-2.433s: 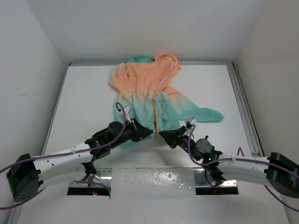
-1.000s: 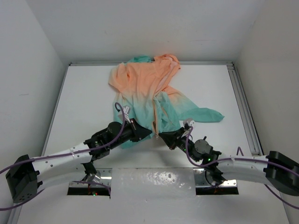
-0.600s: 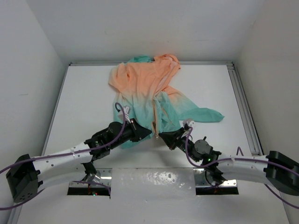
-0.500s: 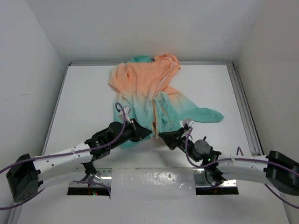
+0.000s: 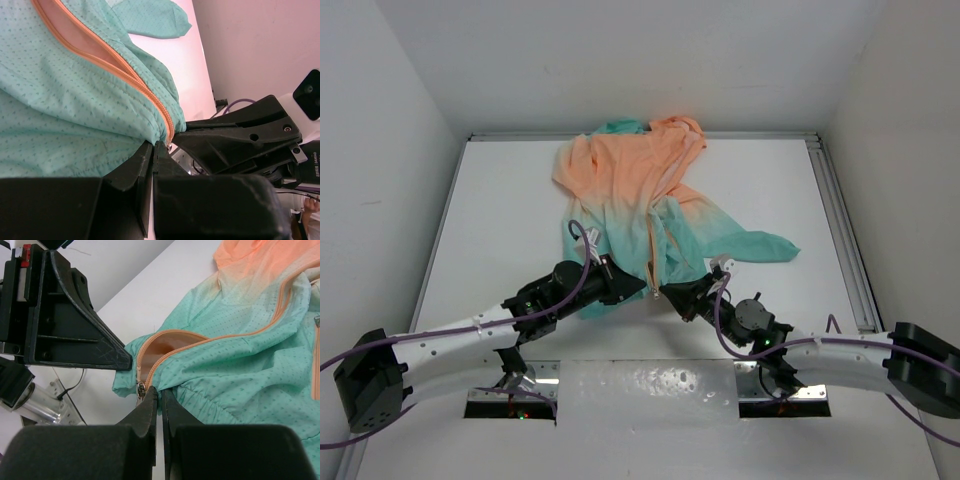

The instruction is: Zip up the jacket

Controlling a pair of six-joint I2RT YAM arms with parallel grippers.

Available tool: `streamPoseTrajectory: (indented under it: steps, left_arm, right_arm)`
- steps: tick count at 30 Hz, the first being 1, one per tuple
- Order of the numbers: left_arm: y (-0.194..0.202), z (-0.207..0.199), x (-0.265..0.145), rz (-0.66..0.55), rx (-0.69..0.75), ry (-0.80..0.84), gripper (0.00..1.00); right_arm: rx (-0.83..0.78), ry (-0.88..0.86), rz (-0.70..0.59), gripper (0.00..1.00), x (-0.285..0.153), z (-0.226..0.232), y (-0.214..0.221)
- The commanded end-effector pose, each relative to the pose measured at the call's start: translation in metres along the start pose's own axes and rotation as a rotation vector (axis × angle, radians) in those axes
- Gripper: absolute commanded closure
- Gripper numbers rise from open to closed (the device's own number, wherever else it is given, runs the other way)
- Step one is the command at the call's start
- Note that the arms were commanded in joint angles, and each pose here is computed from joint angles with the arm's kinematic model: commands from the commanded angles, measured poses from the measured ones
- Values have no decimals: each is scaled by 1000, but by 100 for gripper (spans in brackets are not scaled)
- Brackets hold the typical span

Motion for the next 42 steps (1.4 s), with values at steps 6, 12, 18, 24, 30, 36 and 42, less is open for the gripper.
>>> streamPoseTrajectory:
  steps: [6, 12, 18, 24, 30, 36, 42]
  left_arm:
    - [-2, 1, 1, -18, -17, 23, 100]
    - [-6, -4, -2, -39, -20, 39, 100]
    - [-7, -6, -1, -43, -23, 50, 100]
    - [-9, -8, -3, -51, -23, 57, 100]
    - [-8, -7, -1, -44, -20, 55, 100]
    - [-6, -6, -1, -41, -25, 56, 100]
    - [-6, -8, -1, -33, -22, 66, 100]
  right_arm:
    - [8, -11, -85, 100, 8, 9, -27]
    - [14, -14, -75, 100, 7, 8, -23]
    - [15, -15, -73, 100, 7, 8, -22]
    - [18, -14, -68, 100, 5, 7, -20]
    - [22, -18, -70, 100, 5, 8, -20]
    - [19, -19, -69, 100, 5, 8, -20]
    - [17, -14, -68, 100, 5, 8, -19]
Point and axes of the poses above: each gripper's point midway between its finger pads, its own x axis out along the fingers, its own z axis along the line the jaws close on, y = z × x, the point moved 4 cm from there along -x, back along the fingers, and after that the axes turned 10 degrees about -x, right-handed, at the moved point
